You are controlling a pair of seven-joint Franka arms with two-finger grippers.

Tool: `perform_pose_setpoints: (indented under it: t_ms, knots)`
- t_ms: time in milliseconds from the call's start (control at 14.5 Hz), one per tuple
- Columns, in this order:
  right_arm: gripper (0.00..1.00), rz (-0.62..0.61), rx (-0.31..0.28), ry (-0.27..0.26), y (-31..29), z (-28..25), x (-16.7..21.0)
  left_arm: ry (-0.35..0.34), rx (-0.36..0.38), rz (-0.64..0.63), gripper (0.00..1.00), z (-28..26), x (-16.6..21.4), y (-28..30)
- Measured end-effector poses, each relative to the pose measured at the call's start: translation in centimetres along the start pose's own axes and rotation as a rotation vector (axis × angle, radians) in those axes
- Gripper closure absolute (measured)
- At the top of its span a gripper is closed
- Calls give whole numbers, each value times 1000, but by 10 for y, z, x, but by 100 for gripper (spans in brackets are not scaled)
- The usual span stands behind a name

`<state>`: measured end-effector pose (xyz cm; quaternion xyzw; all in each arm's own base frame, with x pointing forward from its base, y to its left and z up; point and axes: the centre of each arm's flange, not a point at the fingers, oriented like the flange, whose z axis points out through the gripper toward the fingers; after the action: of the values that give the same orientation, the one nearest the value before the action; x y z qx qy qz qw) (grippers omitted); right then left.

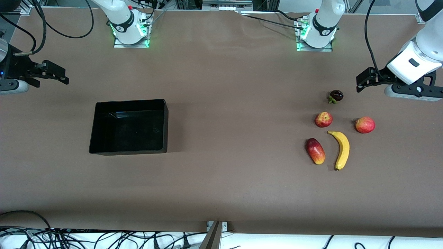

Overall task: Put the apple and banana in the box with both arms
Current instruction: 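Reach the right gripper down to the rim of the black box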

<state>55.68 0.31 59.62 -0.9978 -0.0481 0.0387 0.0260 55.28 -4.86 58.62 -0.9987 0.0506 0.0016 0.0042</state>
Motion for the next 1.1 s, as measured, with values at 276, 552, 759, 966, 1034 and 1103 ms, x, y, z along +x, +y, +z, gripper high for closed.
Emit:
perform_pose_setpoints:
  t_ms: [276,552,759,966,1034,1103]
  knots:
    - [0,-1,-1,2,0,0,0,-4,0,-3,0,0,-1,-2]
    - [0,-1,-6,-1,0,1,1,-21,0,-8,0,2,-2,-4]
    - [0,3,-28,-25,5,23,12,-25,0,-8,0,2,-3,-4]
    - [0,23,-56,-11,23,91,35,-22,0,-7,0,0,-3,-4]
    - [0,36,-61,-6,33,123,41,-19,0,-7,0,-1,-2,-4]
    - [0,50,-67,-7,43,158,45,-18,0,-7,0,-2,-2,-4]
